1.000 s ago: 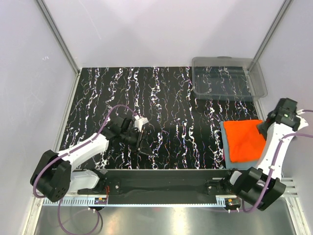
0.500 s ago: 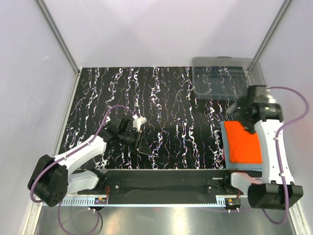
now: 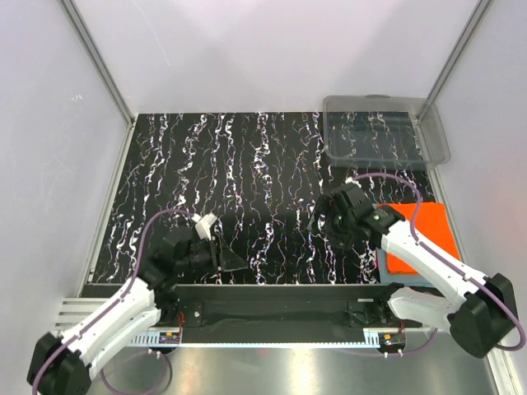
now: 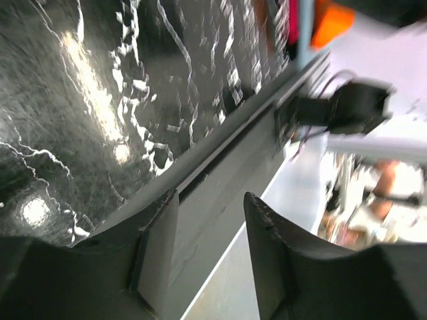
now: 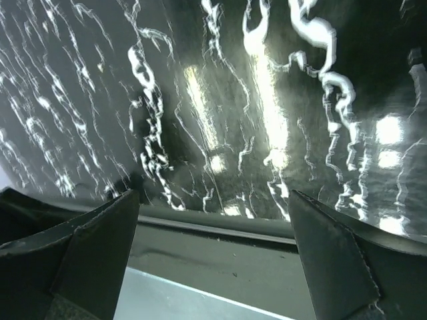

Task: Fold and stack the t-shirts
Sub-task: Reset both grippers

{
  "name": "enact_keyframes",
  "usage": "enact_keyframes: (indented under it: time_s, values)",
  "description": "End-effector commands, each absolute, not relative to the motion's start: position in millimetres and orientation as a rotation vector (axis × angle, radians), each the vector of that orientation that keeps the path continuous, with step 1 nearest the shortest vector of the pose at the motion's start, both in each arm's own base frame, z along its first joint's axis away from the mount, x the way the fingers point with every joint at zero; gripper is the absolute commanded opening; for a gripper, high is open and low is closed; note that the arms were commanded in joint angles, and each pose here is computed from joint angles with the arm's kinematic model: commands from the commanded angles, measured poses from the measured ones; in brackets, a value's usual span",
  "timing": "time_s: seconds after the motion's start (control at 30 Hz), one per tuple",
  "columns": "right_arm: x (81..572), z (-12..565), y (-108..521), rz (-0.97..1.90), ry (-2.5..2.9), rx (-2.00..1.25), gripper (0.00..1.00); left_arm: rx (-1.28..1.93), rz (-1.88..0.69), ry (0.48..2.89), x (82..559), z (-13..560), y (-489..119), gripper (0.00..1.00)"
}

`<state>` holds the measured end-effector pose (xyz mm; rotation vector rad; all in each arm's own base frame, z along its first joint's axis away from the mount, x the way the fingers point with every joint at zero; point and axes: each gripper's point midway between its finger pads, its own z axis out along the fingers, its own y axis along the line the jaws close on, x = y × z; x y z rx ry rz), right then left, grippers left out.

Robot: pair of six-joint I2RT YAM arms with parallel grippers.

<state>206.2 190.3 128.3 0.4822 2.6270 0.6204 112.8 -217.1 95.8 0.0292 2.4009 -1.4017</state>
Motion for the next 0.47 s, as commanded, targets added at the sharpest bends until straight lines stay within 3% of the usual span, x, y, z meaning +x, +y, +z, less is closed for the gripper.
enact_keyframes:
  time_s: [0.0, 0.13, 0.3, 0.43]
  values:
    - [198, 137, 222, 0.989, 2.506, 0.464, 1.00, -0.210, -1.475, 2.232, 129, 113, -215, 0.50]
    - [158, 115, 221, 1.209, 2.504, 0.538, 1.00, -0.394, -1.577, 2.159, 124, 91, -208, 0.52]
    - [119, 97, 219, 1.551, 2.376, 0.616, 1.00, -0.434, -1.723, 1.944, 130, 110, -208, 0.57]
    - [112, 140, 216, 1.801, 2.071, 0.525, 1.00, -0.249, -1.823, 1.843, 117, 148, -214, 0.64]
